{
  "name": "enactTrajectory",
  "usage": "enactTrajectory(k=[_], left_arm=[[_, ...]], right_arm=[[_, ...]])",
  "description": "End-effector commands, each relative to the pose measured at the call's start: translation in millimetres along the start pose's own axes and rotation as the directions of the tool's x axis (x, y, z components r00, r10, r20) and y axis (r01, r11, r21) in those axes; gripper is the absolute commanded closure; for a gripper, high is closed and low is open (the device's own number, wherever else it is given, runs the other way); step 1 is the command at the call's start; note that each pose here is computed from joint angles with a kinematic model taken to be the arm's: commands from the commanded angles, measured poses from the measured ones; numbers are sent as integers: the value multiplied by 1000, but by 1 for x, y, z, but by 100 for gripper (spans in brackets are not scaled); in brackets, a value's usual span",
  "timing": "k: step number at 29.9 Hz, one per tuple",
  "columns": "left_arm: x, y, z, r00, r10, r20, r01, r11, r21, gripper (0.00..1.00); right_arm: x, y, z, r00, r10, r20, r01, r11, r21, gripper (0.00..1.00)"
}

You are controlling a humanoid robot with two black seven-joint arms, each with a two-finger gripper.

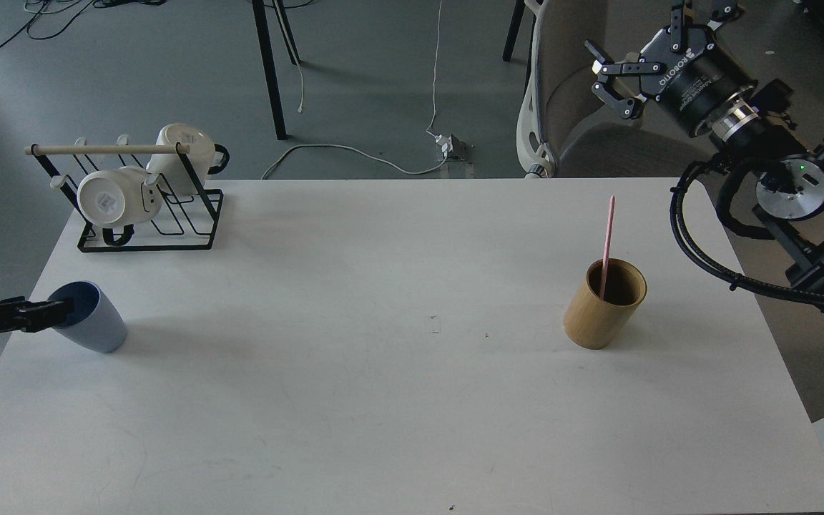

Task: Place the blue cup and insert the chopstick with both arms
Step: 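Lift the blue cup with the left gripper and swing it upright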

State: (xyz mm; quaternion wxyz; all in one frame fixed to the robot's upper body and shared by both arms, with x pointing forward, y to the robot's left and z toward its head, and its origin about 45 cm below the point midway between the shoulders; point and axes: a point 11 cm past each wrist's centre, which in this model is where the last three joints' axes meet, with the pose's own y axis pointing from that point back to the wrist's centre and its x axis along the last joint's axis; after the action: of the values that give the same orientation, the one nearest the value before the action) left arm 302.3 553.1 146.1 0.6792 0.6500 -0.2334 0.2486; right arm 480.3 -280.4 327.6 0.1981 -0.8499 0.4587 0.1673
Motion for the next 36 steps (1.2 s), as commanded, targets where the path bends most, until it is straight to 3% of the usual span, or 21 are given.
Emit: enactTrajectory(k=[1, 8, 15, 22, 31, 36], left_arm=[[-1, -2, 0, 1000, 3, 1, -3, 1000, 5, 35], [-9, -10, -7, 999, 44, 29, -45, 998, 42, 63], [-10, -10, -8, 998, 50, 32, -52, 998, 47, 70], [-5, -10, -7, 997, 66, 29, -67, 997, 45, 99], [29, -6, 3, 990, 135, 32, -136, 991, 10, 100], [79, 19, 63, 979, 200, 50, -186, 960, -209, 100]], right_arm=[[1, 1, 2, 1000, 3, 2, -3, 1000, -2, 1], [6, 6, 3, 1000, 15, 1, -15, 1000, -7, 1], [6, 6, 4, 1000, 16, 2, -16, 1000, -8, 1], [7, 7, 5, 1000, 18, 2, -18, 1000, -11, 1], [8, 8, 5, 1000, 21, 3, -21, 1000, -11, 1], [14, 9, 6, 999, 40, 0, -40, 999, -11, 1]])
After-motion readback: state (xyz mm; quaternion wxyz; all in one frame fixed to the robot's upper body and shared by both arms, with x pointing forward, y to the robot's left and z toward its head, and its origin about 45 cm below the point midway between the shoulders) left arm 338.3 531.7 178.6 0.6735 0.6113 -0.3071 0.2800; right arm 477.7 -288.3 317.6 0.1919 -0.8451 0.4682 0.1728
